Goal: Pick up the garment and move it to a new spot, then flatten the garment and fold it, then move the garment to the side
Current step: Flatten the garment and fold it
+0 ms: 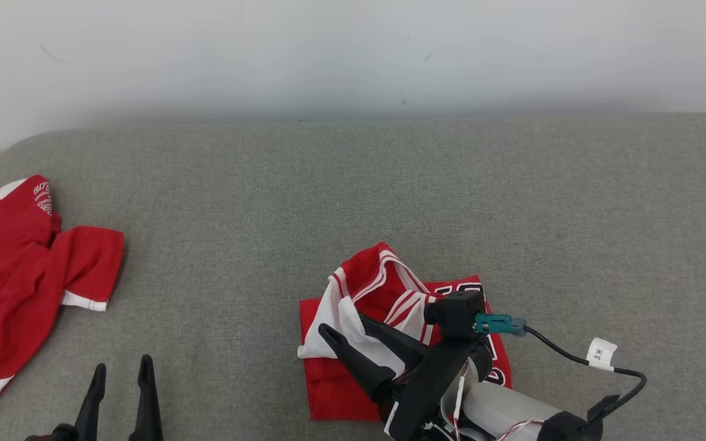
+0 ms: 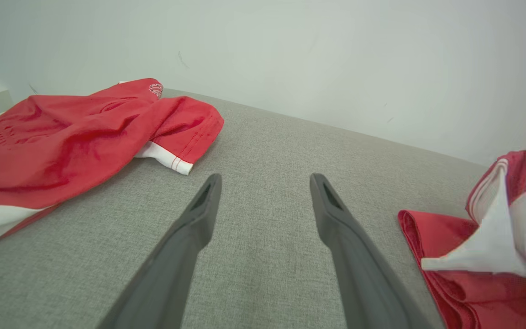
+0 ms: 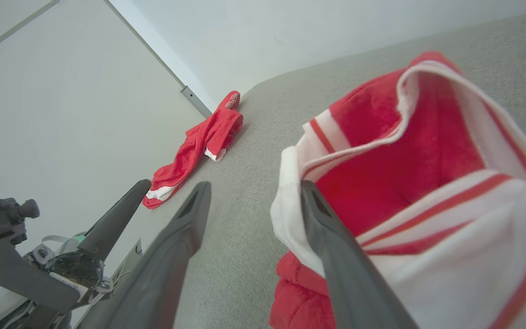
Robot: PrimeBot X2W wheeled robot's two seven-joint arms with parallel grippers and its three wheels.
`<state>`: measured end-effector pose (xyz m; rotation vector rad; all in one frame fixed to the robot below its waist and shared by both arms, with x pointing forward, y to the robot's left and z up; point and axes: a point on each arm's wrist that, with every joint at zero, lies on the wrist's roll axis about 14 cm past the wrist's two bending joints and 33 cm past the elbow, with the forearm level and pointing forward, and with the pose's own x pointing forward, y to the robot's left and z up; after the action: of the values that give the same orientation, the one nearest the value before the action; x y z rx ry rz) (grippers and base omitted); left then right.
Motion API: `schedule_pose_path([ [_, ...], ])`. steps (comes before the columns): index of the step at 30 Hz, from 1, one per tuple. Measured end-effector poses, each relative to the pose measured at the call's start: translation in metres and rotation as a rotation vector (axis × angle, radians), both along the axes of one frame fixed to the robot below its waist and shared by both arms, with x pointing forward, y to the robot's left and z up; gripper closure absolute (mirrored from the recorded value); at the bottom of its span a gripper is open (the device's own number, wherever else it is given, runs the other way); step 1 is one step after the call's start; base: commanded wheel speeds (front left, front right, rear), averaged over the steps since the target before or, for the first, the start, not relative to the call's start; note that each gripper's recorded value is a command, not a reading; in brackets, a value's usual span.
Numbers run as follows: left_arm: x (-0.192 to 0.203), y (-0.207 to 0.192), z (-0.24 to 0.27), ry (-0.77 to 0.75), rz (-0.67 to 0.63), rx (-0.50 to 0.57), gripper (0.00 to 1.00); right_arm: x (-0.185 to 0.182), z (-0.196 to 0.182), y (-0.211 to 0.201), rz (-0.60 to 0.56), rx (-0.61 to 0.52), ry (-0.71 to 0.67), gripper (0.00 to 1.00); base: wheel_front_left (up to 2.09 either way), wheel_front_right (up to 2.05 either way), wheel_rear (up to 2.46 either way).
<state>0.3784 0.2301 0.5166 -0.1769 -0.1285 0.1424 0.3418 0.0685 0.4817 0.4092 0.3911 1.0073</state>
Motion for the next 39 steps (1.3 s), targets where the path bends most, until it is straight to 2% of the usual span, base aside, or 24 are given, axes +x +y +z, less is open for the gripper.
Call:
schedule_pose_path([
  [13,-0.002,-0.004,0.004,-0.013,-0.013,-0.002,0.0,-0.004,0.038,-0.013,-0.009,0.088,-0.085,0.0,0.0,0.0,0.0],
  [20,-0.004,-0.002,0.006,-0.02,-0.006,0.0,0.0,0.019,0.063,-0.046,-0.127,0.137,-0.167,0.0,0.0,0.0,0.0],
  [28,-0.005,-0.001,0.005,-0.015,-0.002,0.001,0.0,0.036,0.054,-0.088,-0.261,0.096,-0.195,0.0,0.0,0.0,0.0],
  [34,-0.004,0.0,0.003,-0.01,0.0,0.001,0.0,0.047,0.03,-0.113,-0.328,-0.018,-0.226,0.0,0.0,0.0,0.0],
  [39,-0.004,0.0,0.005,-0.016,0.006,0.003,0.0,0.05,0.0,-0.126,-0.367,-0.112,-0.195,0.0,0.0,0.0,0.0],
])
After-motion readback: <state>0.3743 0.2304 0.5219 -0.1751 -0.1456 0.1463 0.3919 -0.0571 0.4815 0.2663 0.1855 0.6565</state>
